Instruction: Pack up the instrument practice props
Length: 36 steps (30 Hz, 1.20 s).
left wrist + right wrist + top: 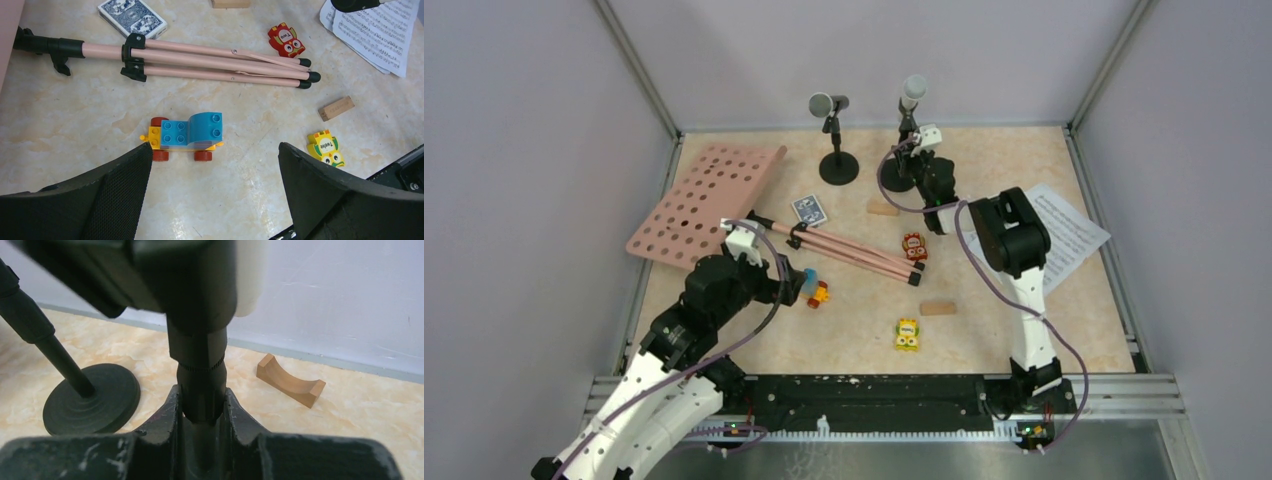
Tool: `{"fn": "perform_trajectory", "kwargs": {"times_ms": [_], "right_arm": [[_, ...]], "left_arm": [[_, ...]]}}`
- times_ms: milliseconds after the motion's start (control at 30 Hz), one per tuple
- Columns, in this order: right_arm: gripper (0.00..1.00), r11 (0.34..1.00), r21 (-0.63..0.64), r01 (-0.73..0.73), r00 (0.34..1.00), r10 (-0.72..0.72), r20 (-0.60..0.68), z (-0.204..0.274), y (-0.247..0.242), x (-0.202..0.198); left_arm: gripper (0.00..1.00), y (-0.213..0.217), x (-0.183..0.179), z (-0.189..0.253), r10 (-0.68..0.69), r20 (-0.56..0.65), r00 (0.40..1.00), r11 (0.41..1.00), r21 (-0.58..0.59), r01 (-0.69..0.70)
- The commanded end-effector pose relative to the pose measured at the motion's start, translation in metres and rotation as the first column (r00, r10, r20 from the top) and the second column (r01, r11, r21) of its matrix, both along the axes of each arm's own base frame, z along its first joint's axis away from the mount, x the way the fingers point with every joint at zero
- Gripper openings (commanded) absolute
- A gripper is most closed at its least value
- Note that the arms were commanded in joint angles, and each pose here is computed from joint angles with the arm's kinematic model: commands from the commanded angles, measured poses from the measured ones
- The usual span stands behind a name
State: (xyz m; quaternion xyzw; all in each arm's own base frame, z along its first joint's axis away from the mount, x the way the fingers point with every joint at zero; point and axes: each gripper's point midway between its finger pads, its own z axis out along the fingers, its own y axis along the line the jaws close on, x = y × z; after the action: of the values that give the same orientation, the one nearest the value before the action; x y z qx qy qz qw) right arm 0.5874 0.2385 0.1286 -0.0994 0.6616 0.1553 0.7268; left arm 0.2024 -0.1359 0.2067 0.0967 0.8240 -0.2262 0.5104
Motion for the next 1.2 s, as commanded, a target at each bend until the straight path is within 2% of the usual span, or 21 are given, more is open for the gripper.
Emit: {"fn": "perform_trajectory", "kwargs": {"times_ms": [0,133,367,667,800,933,1100,1167], "right_arm": [[0.00,1.000,0.001,-0.020,0.995,0.019,0.098,0.033,0.006,0.009],[0.00,1.000,-0.011,-0.028,0.991,0.029,0.131,0.048,0.005,0.002],[0.00,0.998,-0.052,-0.044,0.965,0.055,0.255,0.102,-0.007,-0.038],[0.00,0.997,-0.055,-0.052,0.923,0.069,0.378,0.192,-0.034,-0.119],[0.00,0.993,-0.086,-0.075,0.932,0.101,0.349,0.197,-0.042,-0.163],[0.00,0.971,-0.140,-0.196,0.935,0.228,0.273,0.184,-0.034,-0.215],[0.00,0.918,-0.166,-0.361,0.899,0.389,0.199,0.170,-0.007,-0.288],[0.00,0.900,-0.128,-0.416,0.878,0.435,0.199,0.173,0.003,-0.315]], "left_arm": [[0.99,-0.003,0.007,0.007,-0.001,0.041,0.999,1.000,-0.007,0.001],[0.99,-0.003,0.008,0.007,0.005,0.039,0.999,1.000,-0.005,-0.004],[0.99,-0.002,0.009,0.006,0.009,0.038,0.999,1.000,-0.004,-0.009],[0.99,-0.003,0.009,0.005,0.009,0.035,0.999,1.000,-0.005,-0.009],[0.99,-0.003,0.009,0.005,0.006,0.035,0.999,1.000,-0.006,-0.006],[0.99,-0.005,0.008,0.005,-0.005,0.036,0.999,1.000,-0.007,0.005],[0.99,-0.006,0.008,0.006,-0.009,0.038,0.999,1.000,-0.010,0.009],[0.99,-0.005,0.008,0.007,-0.006,0.042,0.999,1.000,-0.012,0.006]]}}
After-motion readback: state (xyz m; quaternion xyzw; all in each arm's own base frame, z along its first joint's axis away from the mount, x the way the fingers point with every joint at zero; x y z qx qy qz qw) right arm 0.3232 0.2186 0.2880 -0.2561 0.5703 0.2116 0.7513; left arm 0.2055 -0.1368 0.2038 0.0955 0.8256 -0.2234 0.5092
